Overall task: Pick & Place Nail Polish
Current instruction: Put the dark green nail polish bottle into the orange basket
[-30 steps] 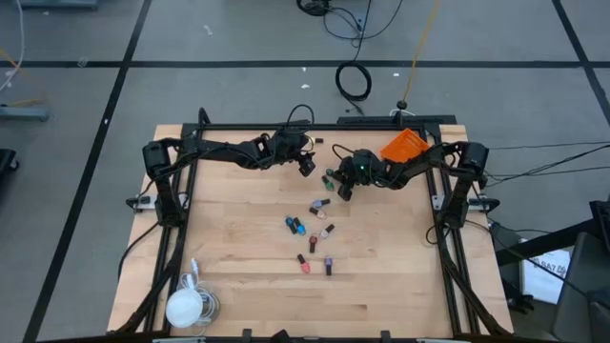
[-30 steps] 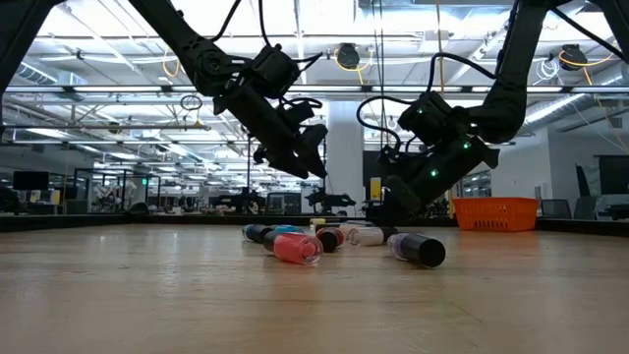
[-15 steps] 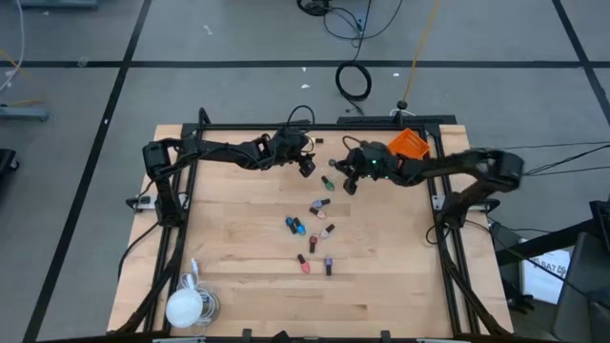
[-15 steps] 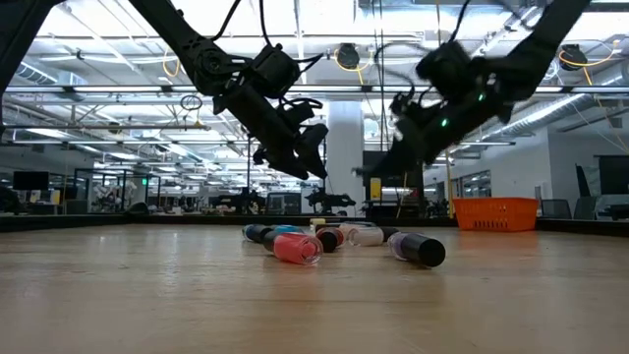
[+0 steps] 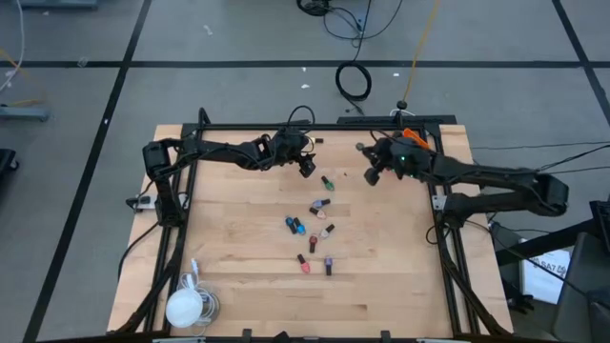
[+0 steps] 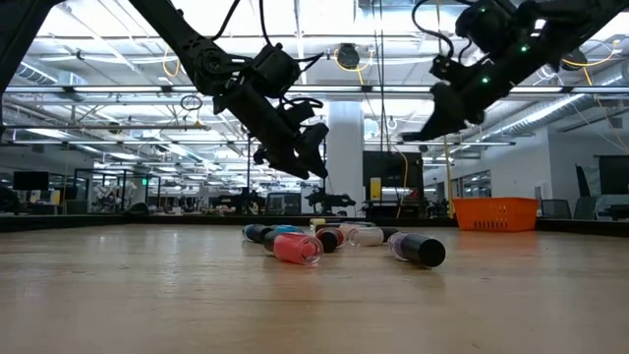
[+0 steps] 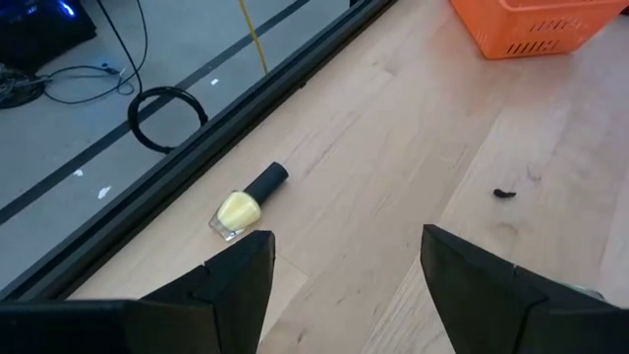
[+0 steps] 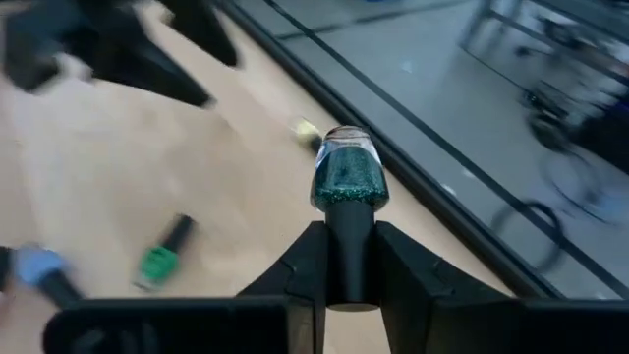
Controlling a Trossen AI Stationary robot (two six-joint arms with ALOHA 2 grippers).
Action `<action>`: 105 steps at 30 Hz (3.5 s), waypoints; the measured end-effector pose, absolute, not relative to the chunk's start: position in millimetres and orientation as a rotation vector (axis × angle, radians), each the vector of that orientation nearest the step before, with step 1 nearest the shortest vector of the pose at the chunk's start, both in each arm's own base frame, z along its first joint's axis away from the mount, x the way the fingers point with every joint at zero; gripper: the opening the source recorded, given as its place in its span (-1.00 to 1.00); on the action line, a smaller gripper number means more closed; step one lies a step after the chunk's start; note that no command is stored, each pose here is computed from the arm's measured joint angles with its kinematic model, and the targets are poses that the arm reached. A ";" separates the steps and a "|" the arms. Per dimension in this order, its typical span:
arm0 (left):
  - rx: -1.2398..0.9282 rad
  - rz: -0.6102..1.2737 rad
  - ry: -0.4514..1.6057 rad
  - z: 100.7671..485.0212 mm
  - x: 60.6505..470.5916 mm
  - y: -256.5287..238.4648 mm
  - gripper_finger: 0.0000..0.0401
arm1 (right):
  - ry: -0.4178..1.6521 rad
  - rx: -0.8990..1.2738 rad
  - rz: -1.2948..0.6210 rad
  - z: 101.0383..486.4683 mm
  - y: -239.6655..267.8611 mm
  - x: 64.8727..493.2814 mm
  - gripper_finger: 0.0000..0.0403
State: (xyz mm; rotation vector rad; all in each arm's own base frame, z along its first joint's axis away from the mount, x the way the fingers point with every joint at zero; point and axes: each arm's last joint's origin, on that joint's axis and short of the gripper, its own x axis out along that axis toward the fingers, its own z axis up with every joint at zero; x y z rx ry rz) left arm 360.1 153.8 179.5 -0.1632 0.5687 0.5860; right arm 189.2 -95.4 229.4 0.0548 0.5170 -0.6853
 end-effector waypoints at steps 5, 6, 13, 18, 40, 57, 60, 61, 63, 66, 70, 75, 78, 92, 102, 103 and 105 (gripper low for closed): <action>-0.163 0.586 0.568 179.7 360.1 153.8 0.26 | 0.608 0.084 -0.876 219.3 -94.3 171.7 -0.75; -0.163 0.586 0.568 179.7 360.0 154.0 0.26 | 0.627 0.096 -0.915 214.2 -94.9 167.3 -0.75; -0.165 0.587 0.568 179.7 360.0 154.0 0.26 | 0.710 0.221 -1.090 171.0 -103.3 137.3 -0.75; -0.165 0.588 0.567 179.7 359.9 154.1 0.26 | 0.732 0.267 -1.145 151.8 -108.6 122.5 -0.75; -0.168 0.589 0.566 179.7 360.0 154.1 0.26 | 0.546 0.294 -1.066 163.0 -116.9 122.9 -0.75; -0.169 0.589 0.566 179.8 360.0 154.1 0.26 | 0.123 0.324 -0.032 212.1 -59.5 165.4 -0.75; -0.169 0.589 0.564 179.9 360.1 154.2 0.26 | 0.018 0.273 0.178 224.5 -41.5 173.1 -0.75; -0.169 0.589 0.564 179.9 360.1 154.2 0.26 | -0.026 0.249 0.249 229.3 -35.1 174.6 -0.75; -0.170 0.589 0.564 179.9 360.1 154.2 0.26 | -0.130 0.194 0.384 240.5 -23.0 175.6 -0.75; -0.170 0.589 0.564 179.9 360.1 154.0 0.26 | -0.278 0.122 0.544 255.5 -7.2 172.3 -0.75; -0.170 0.589 0.564 179.9 360.1 154.0 0.26 | -0.313 0.114 0.592 258.8 1.0 171.1 -0.75; -0.170 0.589 0.565 179.9 360.1 154.0 0.26 | -0.244 0.154 0.490 251.2 -2.0 175.5 -0.75; -0.171 0.589 0.565 179.8 360.1 154.0 0.26 | -0.150 0.179 0.370 240.7 -5.8 179.3 -0.75; -0.176 0.590 0.573 179.1 359.6 153.8 0.26 | 0.476 0.142 -1.049 174.0 -50.7 137.0 -0.75; -0.189 0.595 0.568 179.2 359.7 153.8 0.26 | 0.597 0.240 -1.155 167.0 -88.2 116.7 -0.75; -0.198 0.597 0.568 179.0 359.5 153.8 0.26 | 0.603 0.251 -1.160 166.4 -90.6 115.1 -0.75; -0.205 0.600 0.566 178.9 359.5 153.8 0.26 | 0.606 0.271 -1.172 165.7 -94.3 112.8 -0.71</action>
